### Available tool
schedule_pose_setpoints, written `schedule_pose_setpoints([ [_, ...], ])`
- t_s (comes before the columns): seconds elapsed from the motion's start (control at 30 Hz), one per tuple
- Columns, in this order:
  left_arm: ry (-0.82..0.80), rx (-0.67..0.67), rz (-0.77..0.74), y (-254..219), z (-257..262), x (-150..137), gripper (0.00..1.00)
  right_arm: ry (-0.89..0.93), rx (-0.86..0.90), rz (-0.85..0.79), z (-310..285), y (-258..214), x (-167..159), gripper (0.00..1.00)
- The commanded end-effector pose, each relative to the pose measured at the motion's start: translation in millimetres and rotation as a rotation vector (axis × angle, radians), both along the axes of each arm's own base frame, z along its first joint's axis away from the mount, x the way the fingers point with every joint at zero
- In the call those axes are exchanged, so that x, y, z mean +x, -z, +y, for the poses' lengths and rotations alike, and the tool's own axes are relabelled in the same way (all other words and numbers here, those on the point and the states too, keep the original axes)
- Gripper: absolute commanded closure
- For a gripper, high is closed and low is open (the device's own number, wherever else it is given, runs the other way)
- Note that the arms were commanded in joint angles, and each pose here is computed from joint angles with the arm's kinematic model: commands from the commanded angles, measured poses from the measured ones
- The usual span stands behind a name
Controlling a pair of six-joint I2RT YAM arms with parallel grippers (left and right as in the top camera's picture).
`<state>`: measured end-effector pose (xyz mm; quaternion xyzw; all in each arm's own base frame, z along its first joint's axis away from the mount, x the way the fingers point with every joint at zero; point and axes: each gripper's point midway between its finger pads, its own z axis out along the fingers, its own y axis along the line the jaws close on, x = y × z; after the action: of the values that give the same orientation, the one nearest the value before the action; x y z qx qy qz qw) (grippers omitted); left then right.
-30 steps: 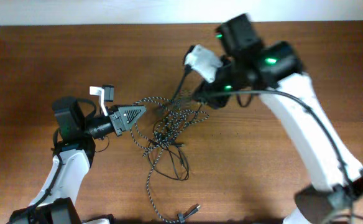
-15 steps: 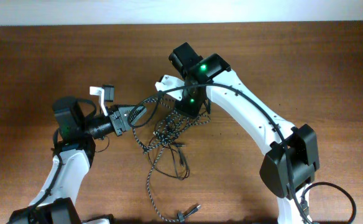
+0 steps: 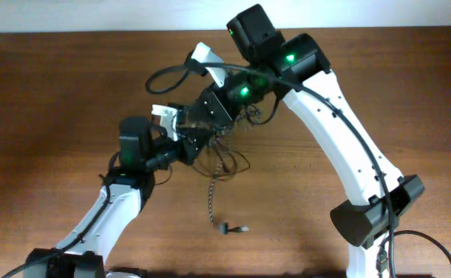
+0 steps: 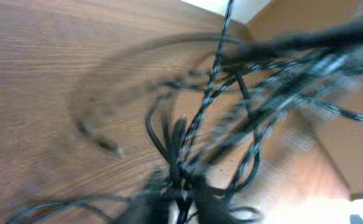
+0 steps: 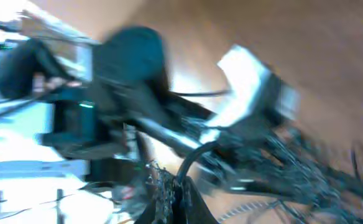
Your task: Untangle cables
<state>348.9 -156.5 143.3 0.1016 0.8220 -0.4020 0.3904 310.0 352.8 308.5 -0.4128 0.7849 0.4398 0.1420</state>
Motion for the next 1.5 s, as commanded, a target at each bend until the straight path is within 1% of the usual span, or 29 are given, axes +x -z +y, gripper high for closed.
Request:
schedule_pose_setpoints([
  [0.0, -0.154, 0.160, 0.014, 20.2, 5.9, 11.3, 1.00, -0.180, 0.368, -0.012, -12.0, -83.3, -23.8, 0.96],
  [0.1, -0.269, 0.304, 0.140, 55.0, 30.8, 2.3, 1.00, -0.036, 0.414, -0.178, -62.1, -97.1, 42.6, 0.96],
  [0.13, -0.291, 0.335, 0.167, 62.0, 37.1, -0.9, 1.00, 0.056, 0.370, -0.232, -84.5, -92.3, 69.4, 0.96],
  [0.17, -0.289, 0.342, 0.186, 65.4, 37.8, -4.1, 1.00, 0.214, 0.243, -0.284, -118.0, -75.3, 105.1, 0.96],
  [0.2, -0.293, 0.330, 0.198, 65.7, 37.2, -4.8, 1.00, 0.461, 0.052, -0.255, -166.9, -48.5, 140.8, 0.96],
  [0.23, -0.289, 0.297, 0.212, 63.9, 33.2, -5.5, 1.00, 0.534, -0.011, -0.219, -185.6, -37.6, 145.6, 0.92],
  [0.27, -0.148, 0.166, 0.157, 42.0, 3.5, -7.0, 1.00, 0.573, -0.069, -0.156, -201.6, -24.7, 140.1, 0.62],
  [0.3, -0.061, 0.085, 0.089, 21.6, -13.4, -6.6, 1.00, 0.584, -0.101, -0.128, -205.7, -18.2, 135.9, 0.49],
  [0.33, -0.039, 0.007, 0.041, 1.6, -22.0, -1.7, 1.00, 0.617, -0.183, -0.101, -215.5, -5.7, 131.7, 0.24],
  [0.37, -0.112, -0.096, 0.093, -9.9, -17.0, 7.2, 1.00, 0.636, -0.233, -0.086, -222.3, 1.7, 129.3, 0.13],
  [0.43, -0.236, -0.273, 0.275, -13.5, 4.6, 15.0, 1.00, 0.639, -0.292, -0.018, -228.0, 13.2, 115.7, 0.03],
  [0.5, -0.211, -0.381, 0.350, -21.8, 24.7, 11.7, 1.00, 0.594, -0.284, 0.069, -217.3, 17.2, 96.1, 0.01],
  [0.6, -0.250, -0.554, 0.489, -31.7, 61.1, 9.3, 1.00, 0.322, -0.161, 0.032, -165.4, 18.6, 70.7, 0.01],
  [0.73, -0.204, -0.585, 0.506, -37.6, 64.8, 2.9, 1.00, 0.208, -0.149, 0.059, -110.2, 85.1, 69.2, 0.01],
  [0.77, -0.196, -0.586, 0.508, -38.0, 63.8, 1.9, 1.00, 0.214, -0.130, 0.029, -99.1, 97.0, 78.2, 0.01],
  [0.8, -0.190, -0.591, 0.517, -38.4, 62.4, 0.8, 1.00, 0.221, -0.101, -0.020, -87.7, 106.1, 89.9, 0.05],
  [0.83, -0.193, -0.599, 0.528, -38.5, 62.4, 0.8, 1.00, 0.238, -0.077, -0.037, -79.1, 111.9, 97.1, 0.15],
  [0.87, -0.200, -0.611, 0.545, -38.5, 62.4, 0.9, 1.00, 0.239, -0.067, -0.046, -73.1, 115.2, 98.7, 0.16],
  [0.9, -0.212, -0.633, 0.574, -38.8, 62.5, 1.1, 1.00, 0.223, -0.060, -0.073, -63.6, 118.6, 98.0, 0.22],
  [0.97, -0.218, -0.645, 0.592, -39.1, 62.5, 1.2, 1.00, 0.278, -0.114, -0.087, -54.9, 131.3, 102.5, 0.53],
  [1.0, -0.218, -0.647, 0.594, -39.1, 62.5, 1.2, 1.00, 0.306, -0.144, -0.080, -52.9, 139.2, 102.4, 0.56],
  [1.17, -0.174, -0.660, 0.563, -50.6, 59.7, 0.7, 1.00, 0.271, -0.143, -0.077, -37.2, 144.1, 90.9, 0.57],
  [1.27, -0.129, -0.662, 0.543, -57.6, 56.6, -2.4, 1.00, 0.274, -0.147, -0.060, -36.6, 149.1, 91.1, 0.82],
  [1.3, -0.128, -0.661, 0.543, -57.6, 56.6, -2.4, 1.00, 0.276, -0.151, -0.056, -37.1, 151.8, 91.7, 0.96],
  [1.33, -0.129, -0.661, 0.543, -57.4, 56.6, -2.3, 0.99, 0.306, -0.183, -0.074, -44.7, 155.7, 98.8, 0.96],
  [1.37, -0.114, -0.629, 0.492, -57.2, 56.8, -2.2, 0.90, 0.358, -0.188, -0.068, -62.5, 151.7, 109.8, 0.96],
  [1.4, -0.082, -0.559, 0.387, -56.4, 56.9, -2.2, 0.76, 0.439, -0.212, -0.045, -90.1, 146.9, 120.4, 0.96],
  [1.43, -0.068, -0.524, 0.346, -54.2, 56.8, -2.8, 0.58, 0.573, -0.287, -0.028, -132.6, 143.8, 132.4, 0.96],
  [1.47, -0.073, -0.464, 0.289, -47.2, 59.0, -1.4, 0.35, 0.734, -0.366, -0.006, -181.4, 138.0, 141.3, 0.96],
])
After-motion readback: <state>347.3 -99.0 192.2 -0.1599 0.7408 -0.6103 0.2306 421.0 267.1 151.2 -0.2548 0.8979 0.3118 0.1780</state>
